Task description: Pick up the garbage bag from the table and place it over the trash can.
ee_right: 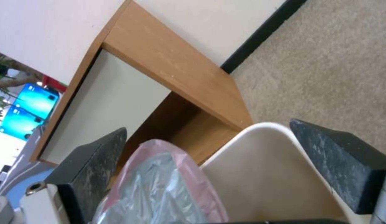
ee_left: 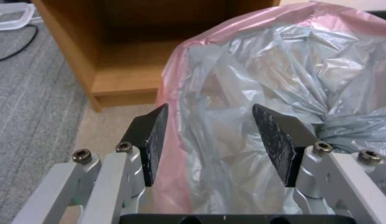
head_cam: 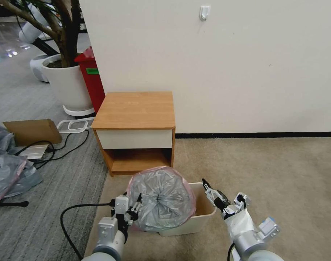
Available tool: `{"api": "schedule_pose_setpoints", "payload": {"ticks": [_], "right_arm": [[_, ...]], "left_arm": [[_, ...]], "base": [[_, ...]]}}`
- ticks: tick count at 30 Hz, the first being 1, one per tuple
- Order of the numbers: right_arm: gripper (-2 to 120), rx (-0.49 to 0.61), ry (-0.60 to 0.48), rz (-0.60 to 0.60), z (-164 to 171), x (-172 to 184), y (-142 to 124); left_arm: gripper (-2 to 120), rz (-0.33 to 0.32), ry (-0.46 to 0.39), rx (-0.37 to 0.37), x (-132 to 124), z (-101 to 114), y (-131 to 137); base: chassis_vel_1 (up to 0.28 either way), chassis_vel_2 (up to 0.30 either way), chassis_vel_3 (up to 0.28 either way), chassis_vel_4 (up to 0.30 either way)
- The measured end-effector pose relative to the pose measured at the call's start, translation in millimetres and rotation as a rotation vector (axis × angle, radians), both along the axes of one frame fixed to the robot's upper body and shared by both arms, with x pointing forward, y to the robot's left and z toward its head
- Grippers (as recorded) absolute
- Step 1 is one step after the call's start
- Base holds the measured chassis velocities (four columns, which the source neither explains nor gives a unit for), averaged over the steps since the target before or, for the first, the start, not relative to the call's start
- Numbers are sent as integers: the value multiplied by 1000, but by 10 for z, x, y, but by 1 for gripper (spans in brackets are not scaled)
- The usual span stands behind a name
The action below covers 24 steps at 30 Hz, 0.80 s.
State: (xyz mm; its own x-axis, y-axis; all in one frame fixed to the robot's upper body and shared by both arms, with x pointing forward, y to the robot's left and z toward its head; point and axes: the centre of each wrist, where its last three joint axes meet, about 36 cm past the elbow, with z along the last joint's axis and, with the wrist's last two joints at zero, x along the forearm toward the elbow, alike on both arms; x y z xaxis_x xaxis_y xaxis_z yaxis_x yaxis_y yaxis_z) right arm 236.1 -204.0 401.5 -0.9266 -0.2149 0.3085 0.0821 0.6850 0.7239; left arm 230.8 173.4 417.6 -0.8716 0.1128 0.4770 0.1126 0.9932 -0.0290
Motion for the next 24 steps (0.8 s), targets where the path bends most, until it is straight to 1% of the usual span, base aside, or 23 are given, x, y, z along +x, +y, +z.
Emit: {"api": "schedule_pose_setpoints", "payload": {"ticks": [11,19,24], "right_arm": [[100,2,-3,-15,-1,-20,29],[100,-14,-15,-39,34,-74,47],[100,-21,-24,-43,62,-81,58]], "left_arm": [[54,-40,11,-12,26,-65,-134],[53,-73,49,11,98,-121,-268],[52,-66,91,39,133,-120,-298]], "base": [[0,0,0,0],[0,0,0,0],[0,0,0,0]]}}
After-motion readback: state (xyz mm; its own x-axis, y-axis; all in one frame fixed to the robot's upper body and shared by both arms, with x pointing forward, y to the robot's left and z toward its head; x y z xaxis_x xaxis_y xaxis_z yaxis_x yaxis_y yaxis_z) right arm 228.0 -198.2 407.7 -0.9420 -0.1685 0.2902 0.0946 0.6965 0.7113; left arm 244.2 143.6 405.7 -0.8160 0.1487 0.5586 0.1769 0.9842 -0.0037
